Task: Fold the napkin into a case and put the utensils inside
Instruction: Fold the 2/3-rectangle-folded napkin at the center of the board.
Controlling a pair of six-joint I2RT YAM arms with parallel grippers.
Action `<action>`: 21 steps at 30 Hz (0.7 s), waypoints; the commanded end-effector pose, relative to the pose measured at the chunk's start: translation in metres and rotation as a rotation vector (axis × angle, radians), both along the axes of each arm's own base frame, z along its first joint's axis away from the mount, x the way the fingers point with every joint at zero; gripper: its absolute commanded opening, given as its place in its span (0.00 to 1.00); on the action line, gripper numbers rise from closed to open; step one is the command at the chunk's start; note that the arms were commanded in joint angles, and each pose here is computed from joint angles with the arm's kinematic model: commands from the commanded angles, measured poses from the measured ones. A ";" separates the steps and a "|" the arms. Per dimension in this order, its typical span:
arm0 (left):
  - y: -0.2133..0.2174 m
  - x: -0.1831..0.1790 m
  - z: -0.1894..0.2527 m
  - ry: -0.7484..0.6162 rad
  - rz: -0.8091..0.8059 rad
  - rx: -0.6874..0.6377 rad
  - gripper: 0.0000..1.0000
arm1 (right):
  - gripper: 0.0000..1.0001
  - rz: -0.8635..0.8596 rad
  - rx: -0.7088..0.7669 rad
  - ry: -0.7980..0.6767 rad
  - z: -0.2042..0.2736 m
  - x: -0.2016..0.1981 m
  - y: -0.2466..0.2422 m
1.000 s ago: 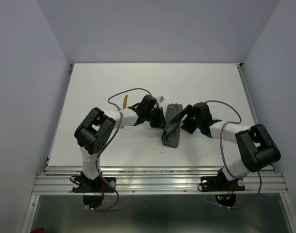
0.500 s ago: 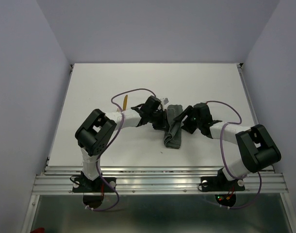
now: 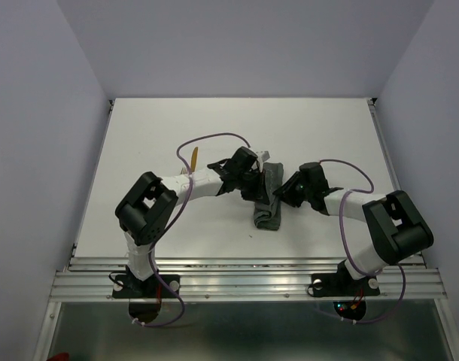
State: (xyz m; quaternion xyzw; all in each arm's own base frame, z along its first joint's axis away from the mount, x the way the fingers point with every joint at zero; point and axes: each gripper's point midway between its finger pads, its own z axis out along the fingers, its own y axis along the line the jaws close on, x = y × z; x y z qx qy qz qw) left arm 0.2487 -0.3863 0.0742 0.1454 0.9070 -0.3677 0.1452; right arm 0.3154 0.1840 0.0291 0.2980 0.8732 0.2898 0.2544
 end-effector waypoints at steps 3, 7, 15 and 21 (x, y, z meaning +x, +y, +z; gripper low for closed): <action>0.002 -0.016 0.020 -0.021 -0.054 -0.033 0.00 | 0.29 -0.006 -0.025 0.012 -0.008 -0.002 -0.004; 0.008 -0.035 0.022 0.001 -0.090 -0.050 0.00 | 0.23 -0.009 -0.028 0.012 -0.009 -0.003 -0.005; 0.004 -0.052 0.028 0.027 -0.143 -0.091 0.00 | 0.08 -0.011 -0.037 0.017 -0.012 -0.001 -0.006; -0.003 -0.079 0.014 0.090 -0.254 -0.130 0.00 | 0.05 -0.008 -0.037 0.013 -0.011 0.000 -0.005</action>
